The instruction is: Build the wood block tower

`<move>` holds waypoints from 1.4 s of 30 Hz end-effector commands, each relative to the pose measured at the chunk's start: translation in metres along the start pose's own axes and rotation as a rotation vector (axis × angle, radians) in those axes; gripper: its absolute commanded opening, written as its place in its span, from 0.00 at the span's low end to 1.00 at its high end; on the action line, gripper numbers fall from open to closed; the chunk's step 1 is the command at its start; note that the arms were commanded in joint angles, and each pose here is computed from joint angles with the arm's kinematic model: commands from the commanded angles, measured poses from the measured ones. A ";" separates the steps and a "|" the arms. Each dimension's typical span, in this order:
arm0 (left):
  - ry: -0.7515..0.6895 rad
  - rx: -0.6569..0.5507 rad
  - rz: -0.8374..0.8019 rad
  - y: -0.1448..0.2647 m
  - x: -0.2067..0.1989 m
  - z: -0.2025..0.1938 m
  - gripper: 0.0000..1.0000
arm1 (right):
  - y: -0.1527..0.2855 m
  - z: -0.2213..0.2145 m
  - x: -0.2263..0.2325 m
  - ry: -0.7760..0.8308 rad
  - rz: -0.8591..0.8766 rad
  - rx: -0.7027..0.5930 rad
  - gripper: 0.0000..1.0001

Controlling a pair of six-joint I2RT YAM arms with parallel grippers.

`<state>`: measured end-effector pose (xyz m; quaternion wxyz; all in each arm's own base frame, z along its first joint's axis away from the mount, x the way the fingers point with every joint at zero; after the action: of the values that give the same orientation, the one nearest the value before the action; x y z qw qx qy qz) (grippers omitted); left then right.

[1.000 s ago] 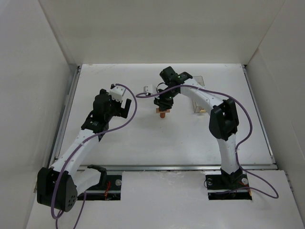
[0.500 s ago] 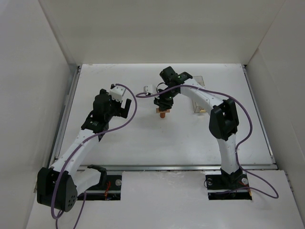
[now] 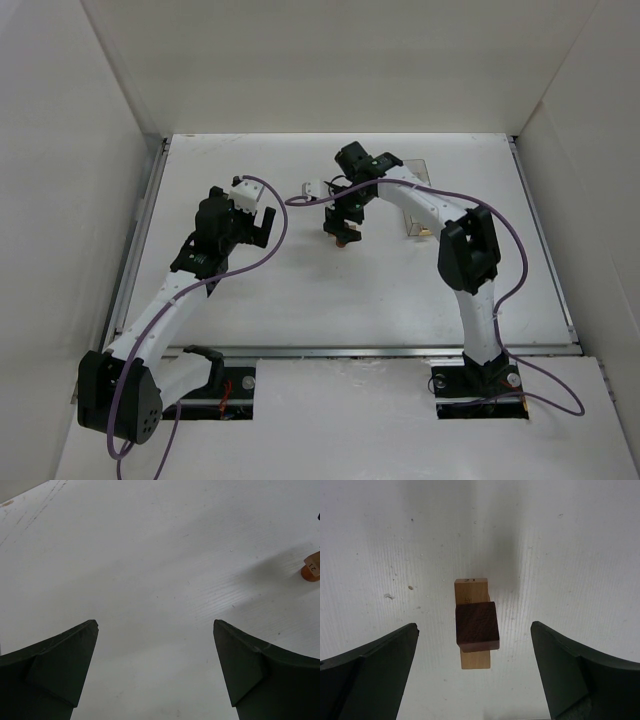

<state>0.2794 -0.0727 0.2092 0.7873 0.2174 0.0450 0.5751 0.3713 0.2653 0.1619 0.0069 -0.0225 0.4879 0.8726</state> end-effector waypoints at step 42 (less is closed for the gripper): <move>0.036 -0.076 0.200 0.011 0.020 0.007 1.00 | 0.340 -0.116 0.007 -1.518 -2.179 -0.699 1.00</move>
<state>0.2768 -0.0581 0.2119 0.7486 0.2162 0.0316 0.6260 0.3752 0.0198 0.3797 0.8708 0.0861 -0.0119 0.4840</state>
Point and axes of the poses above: each gripper's point midway between its finger pads, its own y axis back along the fingers, its own x axis along the line the jaws close on, z = x × y, the point moved 7 cm from there along y, back along the fingers
